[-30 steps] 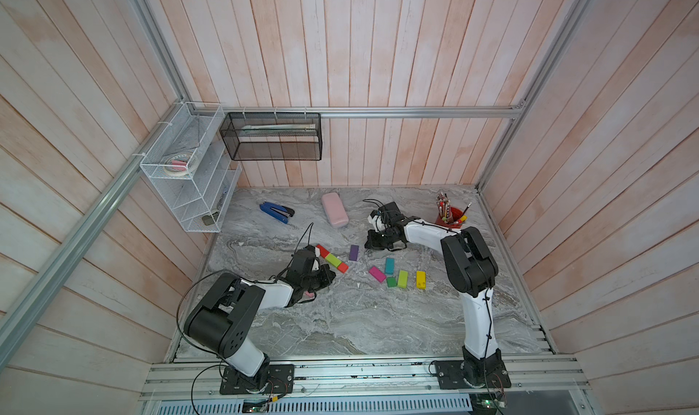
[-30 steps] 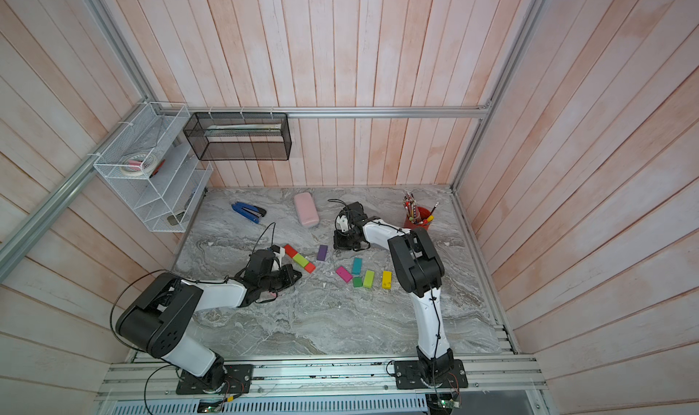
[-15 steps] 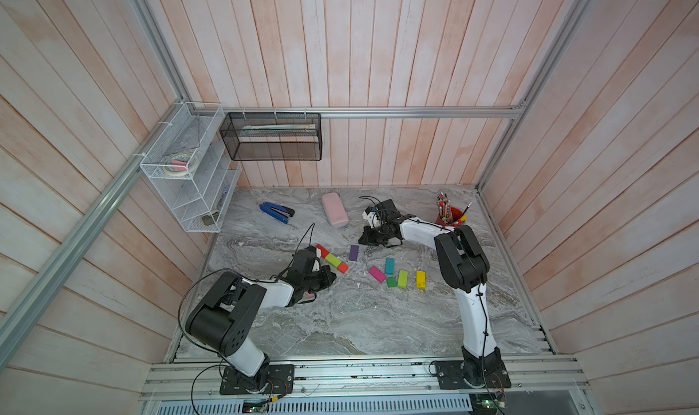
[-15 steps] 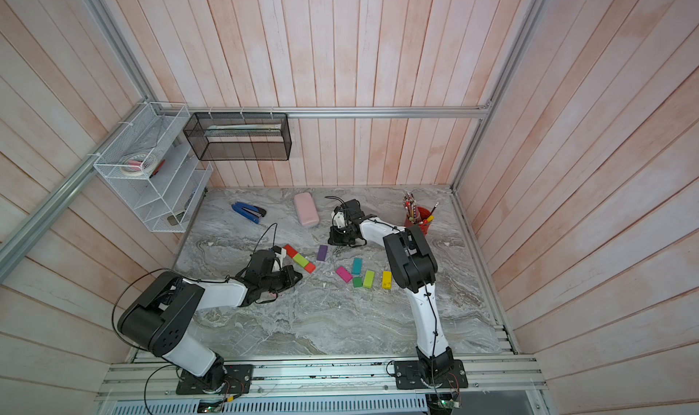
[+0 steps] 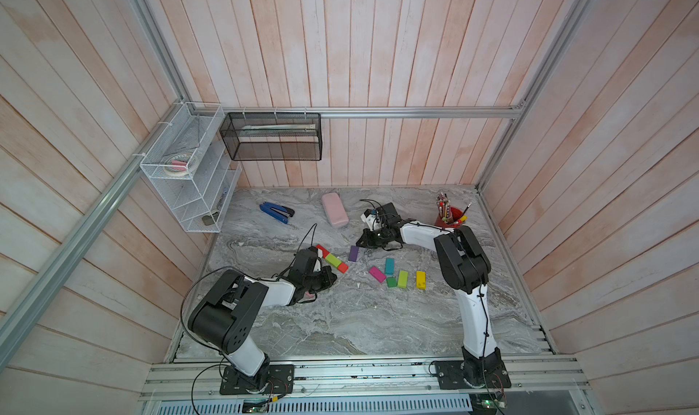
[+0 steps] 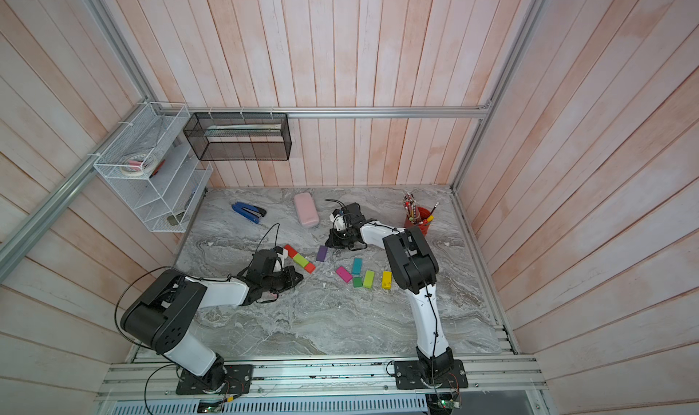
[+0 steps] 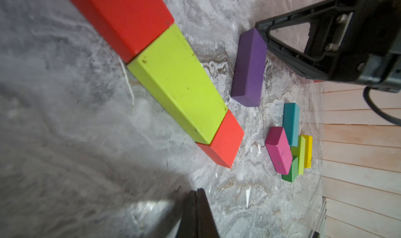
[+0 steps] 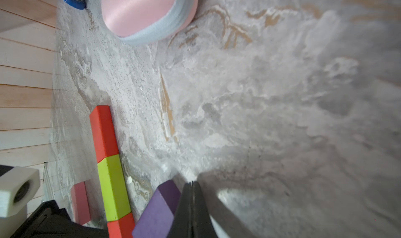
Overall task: Assemble the letter v with building blocks
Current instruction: Assemble the building block at the center of the board.
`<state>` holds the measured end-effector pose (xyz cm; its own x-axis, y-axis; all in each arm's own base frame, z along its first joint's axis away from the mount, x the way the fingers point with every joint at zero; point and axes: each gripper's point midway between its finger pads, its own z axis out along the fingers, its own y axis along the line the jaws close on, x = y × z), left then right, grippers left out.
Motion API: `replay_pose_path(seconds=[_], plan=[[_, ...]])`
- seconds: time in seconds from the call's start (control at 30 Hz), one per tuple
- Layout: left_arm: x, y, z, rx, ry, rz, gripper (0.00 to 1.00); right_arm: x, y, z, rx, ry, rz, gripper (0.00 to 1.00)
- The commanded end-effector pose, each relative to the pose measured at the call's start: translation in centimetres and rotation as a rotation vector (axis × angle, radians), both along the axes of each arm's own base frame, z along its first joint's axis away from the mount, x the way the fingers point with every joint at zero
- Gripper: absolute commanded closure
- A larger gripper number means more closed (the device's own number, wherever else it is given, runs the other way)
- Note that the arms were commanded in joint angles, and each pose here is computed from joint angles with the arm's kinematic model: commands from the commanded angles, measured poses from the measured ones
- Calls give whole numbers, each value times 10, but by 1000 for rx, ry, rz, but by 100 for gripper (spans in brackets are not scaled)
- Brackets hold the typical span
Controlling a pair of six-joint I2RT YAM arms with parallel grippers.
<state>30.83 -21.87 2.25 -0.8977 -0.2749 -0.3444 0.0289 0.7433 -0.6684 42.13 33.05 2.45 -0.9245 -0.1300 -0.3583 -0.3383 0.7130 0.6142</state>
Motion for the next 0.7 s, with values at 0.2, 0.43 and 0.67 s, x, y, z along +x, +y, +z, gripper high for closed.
replay_pose_path(seconds=[0.2, 0.43, 0.67], plan=[[-2, -6, -7, 12, 18, -33, 100, -36, -18, -37, -88, 127, -25, 96], [-3, -7, -8, 13, 21, -34, 100, -43, -23, -41, -104, 139, -29, 96], [-3, -7, -9, 13, 26, -35, 100, -46, -21, -42, -108, 144, -20, 96]])
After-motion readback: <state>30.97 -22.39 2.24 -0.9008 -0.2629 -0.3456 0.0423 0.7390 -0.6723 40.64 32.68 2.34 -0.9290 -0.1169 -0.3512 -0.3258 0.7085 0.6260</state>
